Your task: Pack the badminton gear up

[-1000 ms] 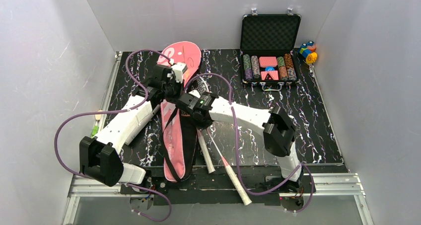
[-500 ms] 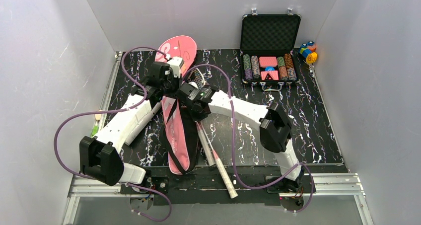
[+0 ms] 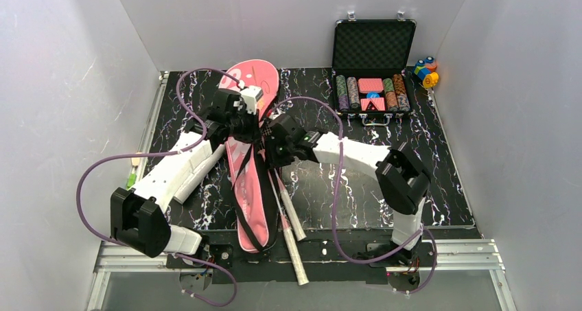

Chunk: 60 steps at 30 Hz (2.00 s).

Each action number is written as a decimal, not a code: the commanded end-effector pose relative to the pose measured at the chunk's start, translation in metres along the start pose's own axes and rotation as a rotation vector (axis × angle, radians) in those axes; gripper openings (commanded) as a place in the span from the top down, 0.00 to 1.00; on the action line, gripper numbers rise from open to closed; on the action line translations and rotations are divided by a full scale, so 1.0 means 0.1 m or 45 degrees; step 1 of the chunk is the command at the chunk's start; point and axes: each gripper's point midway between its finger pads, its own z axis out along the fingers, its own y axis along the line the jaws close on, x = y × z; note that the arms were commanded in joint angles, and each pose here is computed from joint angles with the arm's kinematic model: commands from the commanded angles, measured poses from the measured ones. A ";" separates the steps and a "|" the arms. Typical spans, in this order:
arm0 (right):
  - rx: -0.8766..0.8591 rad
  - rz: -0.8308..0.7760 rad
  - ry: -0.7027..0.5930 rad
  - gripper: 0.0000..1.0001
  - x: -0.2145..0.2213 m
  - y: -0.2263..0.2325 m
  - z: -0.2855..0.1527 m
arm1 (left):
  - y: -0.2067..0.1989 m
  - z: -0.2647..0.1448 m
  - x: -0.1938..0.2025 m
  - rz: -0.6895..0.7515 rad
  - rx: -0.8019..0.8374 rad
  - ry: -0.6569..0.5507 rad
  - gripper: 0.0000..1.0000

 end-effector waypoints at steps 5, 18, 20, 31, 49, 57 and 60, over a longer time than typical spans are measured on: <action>-0.164 0.094 -0.263 0.56 -0.46 0.11 -0.45 | -0.29 -0.10 -0.04 0.046 0.155 -0.014 1.00; 0.000 0.261 -0.276 0.46 0.36 -0.46 -0.78 | -0.32 -0.11 -0.04 0.040 0.171 -0.013 1.00; -0.047 0.255 -0.270 0.46 0.42 -0.43 -0.81 | -0.32 -0.13 -0.05 0.046 0.168 -0.017 1.00; -0.182 0.024 -0.099 0.40 1.05 0.18 -0.89 | -0.27 -0.09 -0.06 0.063 0.143 -0.008 1.00; -0.057 -0.070 0.005 0.64 1.04 0.20 -0.37 | -0.29 -0.16 -0.09 0.072 0.145 -0.030 1.00; -0.027 -0.124 -0.064 0.99 0.87 0.20 -0.48 | -0.29 -0.14 -0.07 0.071 0.147 -0.023 1.00; 0.009 -0.177 -0.107 0.99 0.75 0.15 -0.56 | -0.29 -0.14 -0.08 0.071 0.149 -0.022 1.00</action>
